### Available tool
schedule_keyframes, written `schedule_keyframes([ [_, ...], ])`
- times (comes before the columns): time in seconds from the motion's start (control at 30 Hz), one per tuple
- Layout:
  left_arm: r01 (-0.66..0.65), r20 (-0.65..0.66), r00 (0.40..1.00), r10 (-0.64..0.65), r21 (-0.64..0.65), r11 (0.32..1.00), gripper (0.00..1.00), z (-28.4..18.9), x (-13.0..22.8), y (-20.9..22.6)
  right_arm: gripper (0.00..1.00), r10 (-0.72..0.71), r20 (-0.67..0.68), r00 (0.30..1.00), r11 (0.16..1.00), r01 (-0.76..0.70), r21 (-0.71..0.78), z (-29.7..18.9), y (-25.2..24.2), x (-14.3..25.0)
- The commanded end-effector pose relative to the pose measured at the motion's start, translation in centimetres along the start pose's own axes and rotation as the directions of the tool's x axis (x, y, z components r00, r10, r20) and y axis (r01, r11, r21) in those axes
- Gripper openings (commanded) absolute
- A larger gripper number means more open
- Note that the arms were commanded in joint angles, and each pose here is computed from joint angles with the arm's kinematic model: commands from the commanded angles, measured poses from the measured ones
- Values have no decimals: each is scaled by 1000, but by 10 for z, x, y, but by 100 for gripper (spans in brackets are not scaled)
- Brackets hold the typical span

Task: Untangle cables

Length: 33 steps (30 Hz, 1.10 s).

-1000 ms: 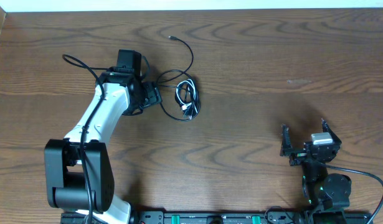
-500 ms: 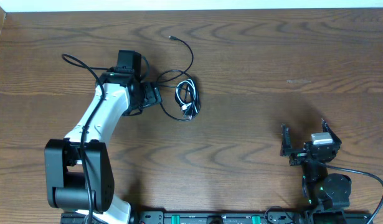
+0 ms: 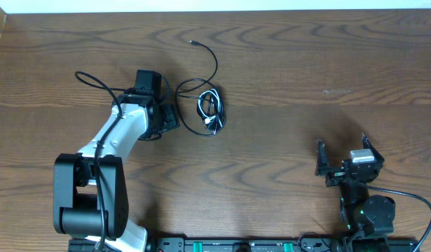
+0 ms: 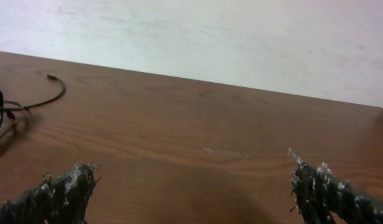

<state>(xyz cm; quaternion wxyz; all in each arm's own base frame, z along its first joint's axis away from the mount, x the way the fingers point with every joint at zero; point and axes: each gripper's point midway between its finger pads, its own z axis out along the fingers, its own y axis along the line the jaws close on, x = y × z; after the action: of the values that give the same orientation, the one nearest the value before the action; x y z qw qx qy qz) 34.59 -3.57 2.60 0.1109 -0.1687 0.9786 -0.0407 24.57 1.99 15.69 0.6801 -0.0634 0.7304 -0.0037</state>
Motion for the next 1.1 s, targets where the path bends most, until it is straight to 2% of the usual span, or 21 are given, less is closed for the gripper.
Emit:
schedule_keyframes([
  [0.0, 0, 4, 1000, 0, -9, 1000, 68, 0, -3, 1, 99, -10, 0, 1000, 1000, 10, 5, 0, -1, 1],
  [0.27, 2, 63, 998, 0, -23, 1000, 93, -22, -20, 0, 99, -10, -3, 1000, 1000, 10, 4, 0, -1, 1],
  [0.37, 10, 112, 994, 2, -108, 994, 98, -24, -29, 14, 99, -10, -3, 1000, 1000, 10, 4, 0, -1, 1],
  [0.43, 12, 125, 992, 3, -122, 992, 99, -24, -32, 17, 99, -10, -3, 1000, 1000, 10, 4, 0, -1, 1],
  [0.77, 7, 79, 997, 5, -143, 990, 100, -10, -16, 24, 99, -10, -3, 1000, 1000, 10, 4, 0, -1, 1],
  [0.9, 6, 72, 997, 5, -145, 989, 89, -4, -10, 27, 99, -10, -2, 1000, 1000, 10, 4, 0, -1, 1],
  [1.07, 5, 66, 998, 5, -148, 989, 85, -2, -7, 28, 99, -10, -3, 1000, 1000, 10, 4, 0, -1, 1],
])
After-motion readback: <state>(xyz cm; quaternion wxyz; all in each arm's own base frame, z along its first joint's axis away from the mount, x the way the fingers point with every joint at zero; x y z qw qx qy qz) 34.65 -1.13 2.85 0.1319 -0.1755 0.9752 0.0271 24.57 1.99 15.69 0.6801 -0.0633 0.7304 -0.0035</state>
